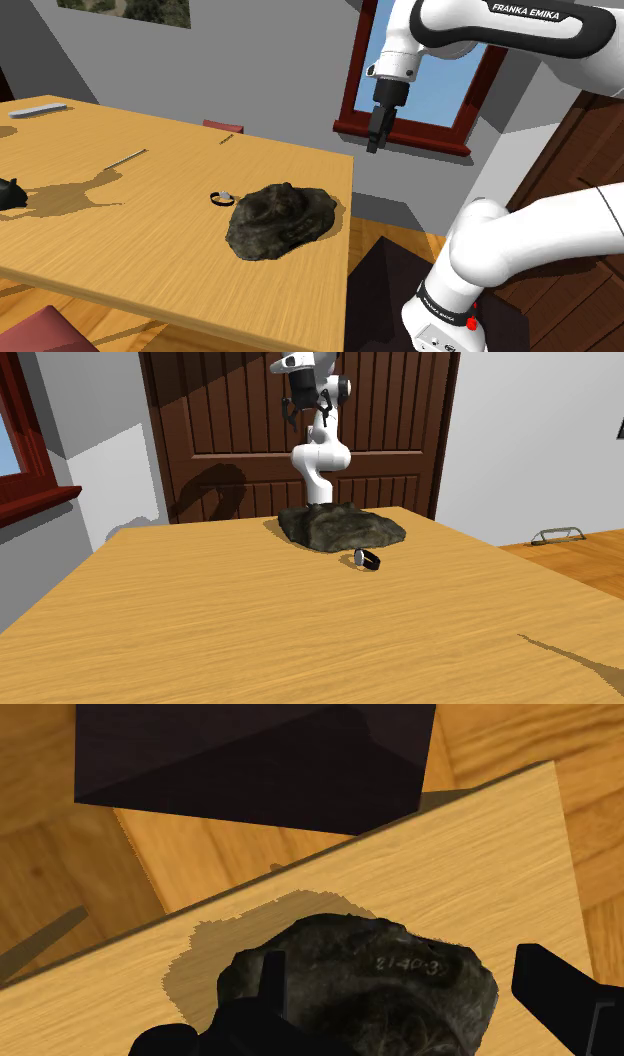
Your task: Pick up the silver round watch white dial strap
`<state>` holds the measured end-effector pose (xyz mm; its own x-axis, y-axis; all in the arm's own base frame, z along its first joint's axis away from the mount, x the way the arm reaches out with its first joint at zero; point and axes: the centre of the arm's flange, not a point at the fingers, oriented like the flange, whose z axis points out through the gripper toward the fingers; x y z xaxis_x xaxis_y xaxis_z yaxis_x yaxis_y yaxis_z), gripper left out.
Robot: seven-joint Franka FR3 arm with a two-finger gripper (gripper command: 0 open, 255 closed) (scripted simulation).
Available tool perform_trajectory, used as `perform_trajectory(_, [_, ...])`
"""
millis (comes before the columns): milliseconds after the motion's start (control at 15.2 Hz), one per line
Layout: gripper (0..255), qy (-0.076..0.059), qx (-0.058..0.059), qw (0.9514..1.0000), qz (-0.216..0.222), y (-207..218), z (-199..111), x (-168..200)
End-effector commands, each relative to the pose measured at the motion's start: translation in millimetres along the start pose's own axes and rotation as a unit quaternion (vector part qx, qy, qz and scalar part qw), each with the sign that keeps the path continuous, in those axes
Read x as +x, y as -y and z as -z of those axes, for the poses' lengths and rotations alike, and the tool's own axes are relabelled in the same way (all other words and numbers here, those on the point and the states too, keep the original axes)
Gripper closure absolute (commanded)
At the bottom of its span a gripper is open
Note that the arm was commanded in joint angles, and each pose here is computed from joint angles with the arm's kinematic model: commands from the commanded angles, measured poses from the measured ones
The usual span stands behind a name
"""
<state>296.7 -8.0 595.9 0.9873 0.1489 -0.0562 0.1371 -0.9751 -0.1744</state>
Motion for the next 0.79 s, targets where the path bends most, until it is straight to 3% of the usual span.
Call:
perform_trajectory(0, [0,0.0,0.0,1.0,0.0,0,0,0])
perform_trajectory(726, [0,-0.009,-0.047,0.9973,0.057,35,-61,127])
